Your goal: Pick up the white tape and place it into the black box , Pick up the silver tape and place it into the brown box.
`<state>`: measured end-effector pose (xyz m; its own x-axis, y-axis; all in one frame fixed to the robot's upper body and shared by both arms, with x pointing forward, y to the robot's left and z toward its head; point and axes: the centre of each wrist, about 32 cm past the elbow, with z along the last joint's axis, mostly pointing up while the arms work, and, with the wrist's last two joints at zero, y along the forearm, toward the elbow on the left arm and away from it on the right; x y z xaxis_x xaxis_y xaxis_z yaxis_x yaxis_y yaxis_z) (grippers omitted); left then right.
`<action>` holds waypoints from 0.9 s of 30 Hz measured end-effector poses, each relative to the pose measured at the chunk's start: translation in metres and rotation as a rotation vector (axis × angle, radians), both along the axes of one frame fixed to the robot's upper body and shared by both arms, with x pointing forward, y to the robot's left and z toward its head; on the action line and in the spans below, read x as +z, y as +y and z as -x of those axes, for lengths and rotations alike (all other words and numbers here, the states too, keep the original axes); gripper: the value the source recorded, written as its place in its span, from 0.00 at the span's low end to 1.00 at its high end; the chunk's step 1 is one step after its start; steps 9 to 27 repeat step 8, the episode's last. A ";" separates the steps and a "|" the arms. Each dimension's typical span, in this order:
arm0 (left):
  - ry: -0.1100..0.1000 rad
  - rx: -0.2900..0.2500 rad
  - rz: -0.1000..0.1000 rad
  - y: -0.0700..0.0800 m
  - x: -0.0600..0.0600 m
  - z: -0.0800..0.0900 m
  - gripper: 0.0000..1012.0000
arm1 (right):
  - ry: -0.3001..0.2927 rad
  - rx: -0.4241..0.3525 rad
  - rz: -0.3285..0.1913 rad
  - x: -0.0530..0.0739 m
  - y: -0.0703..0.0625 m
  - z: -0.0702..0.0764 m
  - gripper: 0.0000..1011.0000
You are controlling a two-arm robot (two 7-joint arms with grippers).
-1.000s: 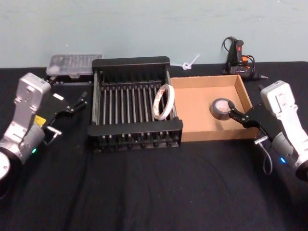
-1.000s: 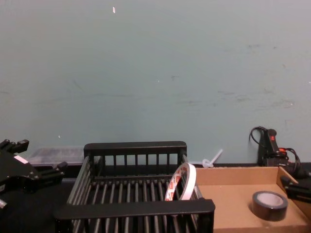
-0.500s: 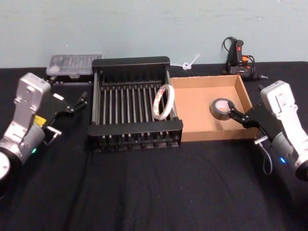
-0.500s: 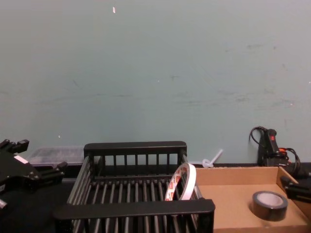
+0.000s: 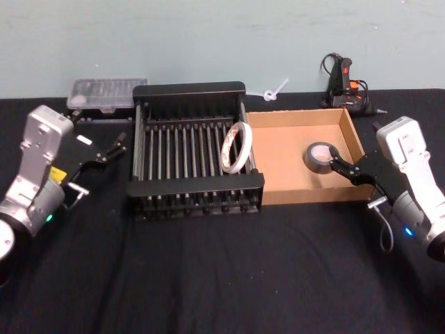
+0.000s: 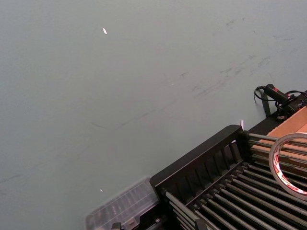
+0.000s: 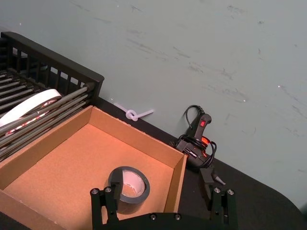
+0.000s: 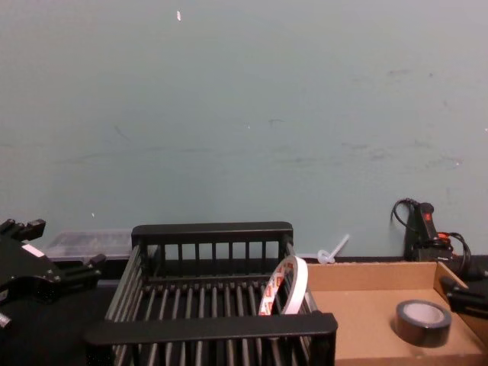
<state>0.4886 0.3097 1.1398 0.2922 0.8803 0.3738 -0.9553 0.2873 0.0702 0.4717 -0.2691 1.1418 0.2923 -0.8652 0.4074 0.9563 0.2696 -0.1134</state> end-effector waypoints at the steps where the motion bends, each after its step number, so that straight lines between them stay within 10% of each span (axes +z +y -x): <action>1: 0.000 0.000 0.000 0.000 0.000 0.000 0.99 | 0.000 0.000 0.000 0.000 0.000 0.000 0.99; 27: 0.000 0.000 0.000 0.000 0.000 0.000 0.99 | 0.000 0.000 0.000 0.000 0.000 0.000 0.99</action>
